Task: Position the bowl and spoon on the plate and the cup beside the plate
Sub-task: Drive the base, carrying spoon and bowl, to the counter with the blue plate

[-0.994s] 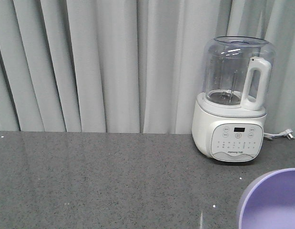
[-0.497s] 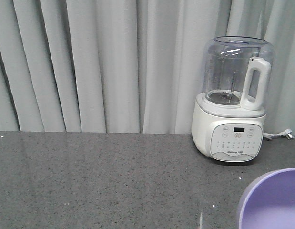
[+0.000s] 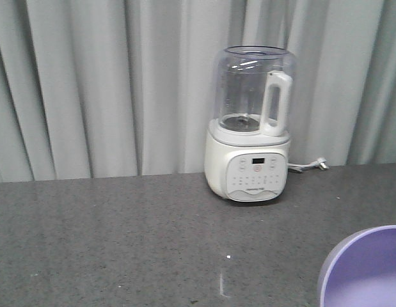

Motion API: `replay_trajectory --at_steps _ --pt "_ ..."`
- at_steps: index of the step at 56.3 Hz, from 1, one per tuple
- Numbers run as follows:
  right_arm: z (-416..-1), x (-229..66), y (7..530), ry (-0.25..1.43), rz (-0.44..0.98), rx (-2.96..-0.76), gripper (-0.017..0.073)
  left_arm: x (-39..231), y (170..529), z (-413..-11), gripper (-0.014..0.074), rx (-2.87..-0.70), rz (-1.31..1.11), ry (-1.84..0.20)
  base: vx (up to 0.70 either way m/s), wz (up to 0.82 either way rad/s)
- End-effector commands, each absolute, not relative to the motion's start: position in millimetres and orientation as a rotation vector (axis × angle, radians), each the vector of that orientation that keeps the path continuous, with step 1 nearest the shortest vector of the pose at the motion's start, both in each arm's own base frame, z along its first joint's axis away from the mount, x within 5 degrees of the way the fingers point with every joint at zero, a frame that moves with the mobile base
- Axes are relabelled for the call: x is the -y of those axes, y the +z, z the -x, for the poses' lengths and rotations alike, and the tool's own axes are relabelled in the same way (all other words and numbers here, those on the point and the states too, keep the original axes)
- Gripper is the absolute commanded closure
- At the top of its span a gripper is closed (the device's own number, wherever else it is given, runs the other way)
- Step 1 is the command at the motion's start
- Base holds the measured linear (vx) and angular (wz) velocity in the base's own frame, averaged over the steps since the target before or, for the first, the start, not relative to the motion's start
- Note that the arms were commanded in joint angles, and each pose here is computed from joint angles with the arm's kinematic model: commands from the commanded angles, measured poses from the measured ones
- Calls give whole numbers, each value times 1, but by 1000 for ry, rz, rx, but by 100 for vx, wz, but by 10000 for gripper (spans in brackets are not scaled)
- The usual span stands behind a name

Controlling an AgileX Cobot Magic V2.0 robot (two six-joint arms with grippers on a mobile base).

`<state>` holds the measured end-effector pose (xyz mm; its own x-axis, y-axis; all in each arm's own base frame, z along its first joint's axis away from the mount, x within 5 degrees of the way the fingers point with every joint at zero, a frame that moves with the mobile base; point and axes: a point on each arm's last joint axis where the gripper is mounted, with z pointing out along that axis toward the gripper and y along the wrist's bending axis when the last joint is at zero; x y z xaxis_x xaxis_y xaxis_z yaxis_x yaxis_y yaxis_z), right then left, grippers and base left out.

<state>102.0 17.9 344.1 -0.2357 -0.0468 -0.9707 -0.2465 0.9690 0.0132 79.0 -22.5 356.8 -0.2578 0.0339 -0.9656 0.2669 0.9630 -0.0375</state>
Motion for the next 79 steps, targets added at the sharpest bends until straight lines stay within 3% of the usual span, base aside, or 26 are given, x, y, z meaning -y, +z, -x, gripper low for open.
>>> replay_trajectory --at_steps 1,79 --pt "-104 -15 358 174 163 -1726 568 24 371 -80 596 -1723 -218 -246 -9 -50" --pt "-104 -15 358 174 163 -1726 568 24 371 -80 596 -1723 -217 -246 -3 -66"
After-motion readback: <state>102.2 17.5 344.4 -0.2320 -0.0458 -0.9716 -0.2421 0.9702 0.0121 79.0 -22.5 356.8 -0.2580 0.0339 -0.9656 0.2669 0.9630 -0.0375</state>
